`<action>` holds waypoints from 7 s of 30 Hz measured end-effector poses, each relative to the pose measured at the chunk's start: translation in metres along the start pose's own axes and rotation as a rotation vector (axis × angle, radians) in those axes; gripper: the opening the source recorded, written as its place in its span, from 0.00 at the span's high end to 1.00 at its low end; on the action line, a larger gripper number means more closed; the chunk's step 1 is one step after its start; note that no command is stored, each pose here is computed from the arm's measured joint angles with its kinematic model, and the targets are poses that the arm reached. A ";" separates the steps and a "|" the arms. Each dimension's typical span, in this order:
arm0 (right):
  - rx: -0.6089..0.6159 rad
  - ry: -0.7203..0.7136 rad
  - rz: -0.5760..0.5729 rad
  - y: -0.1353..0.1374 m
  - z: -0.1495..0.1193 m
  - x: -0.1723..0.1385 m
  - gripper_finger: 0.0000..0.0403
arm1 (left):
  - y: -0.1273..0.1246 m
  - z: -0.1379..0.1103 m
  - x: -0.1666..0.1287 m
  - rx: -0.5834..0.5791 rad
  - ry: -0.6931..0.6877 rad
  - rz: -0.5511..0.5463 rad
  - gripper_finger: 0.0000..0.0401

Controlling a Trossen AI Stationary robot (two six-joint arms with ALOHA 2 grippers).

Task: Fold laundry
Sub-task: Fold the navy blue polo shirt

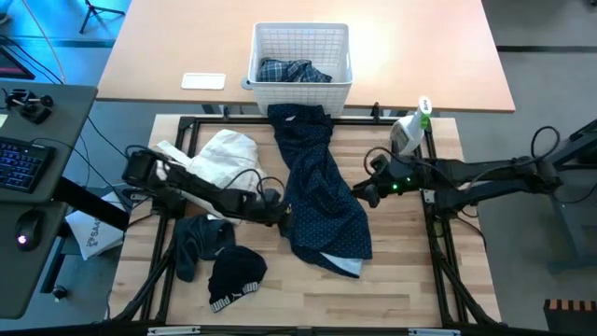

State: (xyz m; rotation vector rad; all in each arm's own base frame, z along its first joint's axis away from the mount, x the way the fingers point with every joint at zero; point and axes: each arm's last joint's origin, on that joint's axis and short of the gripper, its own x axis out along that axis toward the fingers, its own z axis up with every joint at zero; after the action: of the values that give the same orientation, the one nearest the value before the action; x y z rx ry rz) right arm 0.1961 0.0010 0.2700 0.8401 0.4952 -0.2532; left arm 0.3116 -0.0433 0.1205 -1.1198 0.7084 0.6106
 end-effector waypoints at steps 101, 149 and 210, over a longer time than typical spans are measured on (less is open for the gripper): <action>-0.407 0.320 0.285 0.176 -0.023 0.141 0.99 | -0.076 -0.087 -0.190 0.405 0.263 0.342 0.73; -0.008 0.871 0.306 0.077 -0.102 0.136 0.92 | -0.072 -0.027 -0.195 0.288 0.014 0.407 0.71; 0.259 0.007 -0.518 -0.152 0.122 0.082 0.51 | -0.028 0.269 -0.051 0.868 -0.294 -0.095 0.99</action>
State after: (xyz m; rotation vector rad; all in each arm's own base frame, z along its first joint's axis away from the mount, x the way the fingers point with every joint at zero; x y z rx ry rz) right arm 0.2434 -0.1916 0.1984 0.9534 0.6922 -0.8042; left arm 0.3532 0.1975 0.2478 -0.2475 0.5660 0.3113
